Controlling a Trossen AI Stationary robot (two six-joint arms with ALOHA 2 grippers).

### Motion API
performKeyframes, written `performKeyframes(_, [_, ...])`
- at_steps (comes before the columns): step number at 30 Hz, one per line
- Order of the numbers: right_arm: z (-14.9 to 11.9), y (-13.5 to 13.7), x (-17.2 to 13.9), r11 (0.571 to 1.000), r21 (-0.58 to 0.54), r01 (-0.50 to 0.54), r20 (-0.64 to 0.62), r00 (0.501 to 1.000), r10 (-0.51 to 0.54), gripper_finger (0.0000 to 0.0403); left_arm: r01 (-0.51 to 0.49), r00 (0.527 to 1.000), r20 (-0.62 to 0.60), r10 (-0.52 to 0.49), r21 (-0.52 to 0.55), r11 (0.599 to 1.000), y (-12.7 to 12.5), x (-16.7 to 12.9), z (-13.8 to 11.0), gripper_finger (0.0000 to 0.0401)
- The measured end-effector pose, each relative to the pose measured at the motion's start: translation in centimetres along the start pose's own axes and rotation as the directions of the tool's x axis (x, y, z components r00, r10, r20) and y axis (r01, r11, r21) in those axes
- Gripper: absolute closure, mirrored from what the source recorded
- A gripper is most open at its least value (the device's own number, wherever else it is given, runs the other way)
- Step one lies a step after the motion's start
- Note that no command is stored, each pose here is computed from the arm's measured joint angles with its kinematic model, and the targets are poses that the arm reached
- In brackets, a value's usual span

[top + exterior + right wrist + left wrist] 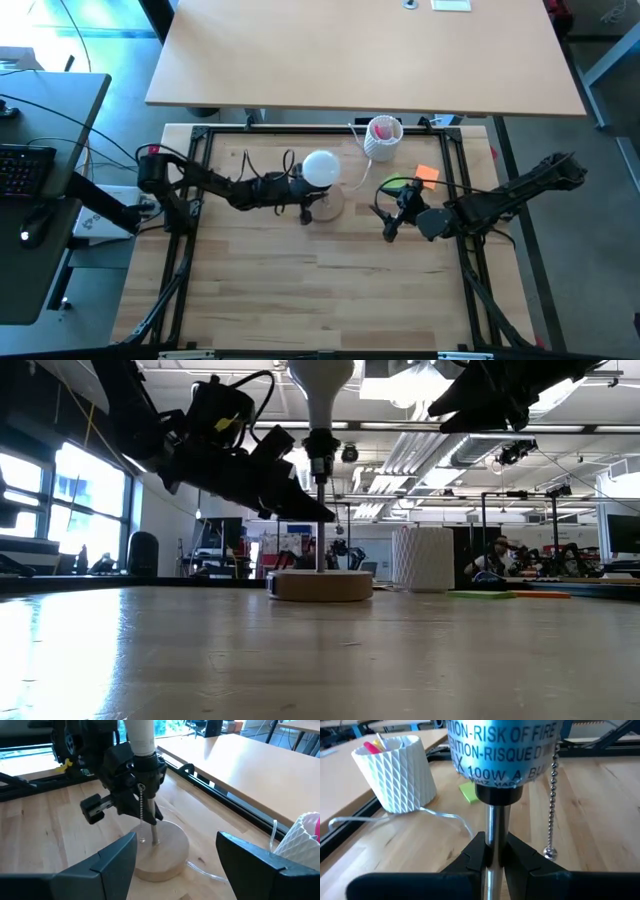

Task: Screw lightbulb
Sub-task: Remove the lightbulb from the lamp socket

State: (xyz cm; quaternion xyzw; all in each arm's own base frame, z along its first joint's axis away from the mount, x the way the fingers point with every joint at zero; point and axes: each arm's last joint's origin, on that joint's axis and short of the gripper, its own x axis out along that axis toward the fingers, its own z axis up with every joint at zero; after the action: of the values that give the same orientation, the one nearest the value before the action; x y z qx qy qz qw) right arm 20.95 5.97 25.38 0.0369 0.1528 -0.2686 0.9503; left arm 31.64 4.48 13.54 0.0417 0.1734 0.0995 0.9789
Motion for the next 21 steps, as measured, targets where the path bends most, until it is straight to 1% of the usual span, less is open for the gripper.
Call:
performKeyframes(2, [0.0,0.0,0.0,1.0,-0.008,0.0,0.0,1.0,0.0,0.0135,-0.003,1.0,-0.015,0.003,-0.003,1.0,-0.3,-0.2,0.1,0.0368])
performKeyframes(6, [0.0,-0.1,0.1,1.0,0.001,0.004,0.0,1.0,-0.004,0.0135,-0.005,1.0,-0.007,0.004,-0.007,1.0,-0.3,-0.3,0.3,0.0368])
performKeyframes(8, [0.0,-0.1,0.2,1.0,0.003,0.006,-0.004,1.0,-0.006,0.0135,-0.007,1.0,-0.009,0.007,-0.027,1.0,-0.3,-0.3,0.3,0.0363])
performKeyframes(10, [-0.1,0.0,0.4,1.0,0.002,0.009,-0.007,1.0,-0.009,0.0135,-0.013,1.0,-0.018,0.012,-0.045,0.999,-0.1,-0.3,0.2,0.0346])
performKeyframes(14, [-0.4,0.3,1.2,1.0,-0.014,0.023,-0.011,1.0,-0.023,0.0135,0.011,0.992,-0.124,-0.012,-0.016,1.0,-0.2,-0.4,-1.3,0.0306])
performKeyframes(16, [-0.4,0.6,1.9,0.999,-0.024,0.032,0.004,0.999,-0.032,0.0135,0.013,0.993,-0.118,-0.013,0.0,1.0,-0.2,-0.4,-0.9,0.0288])
performKeyframes(17, [-0.3,0.8,2.2,0.999,-0.027,0.028,0.02,0.999,-0.028,0.0135,0.013,0.993,-0.117,-0.012,0.001,1.0,-0.2,-0.4,-0.8,0.028])
performKeyframes(21, [-0.1,2.1,3.7,0.996,-0.088,-0.02,0.079,0.996,0.027,0.0135,0.024,0.978,-0.206,-0.026,-0.012,1.0,-0.3,-0.5,-1.8,0.0252])
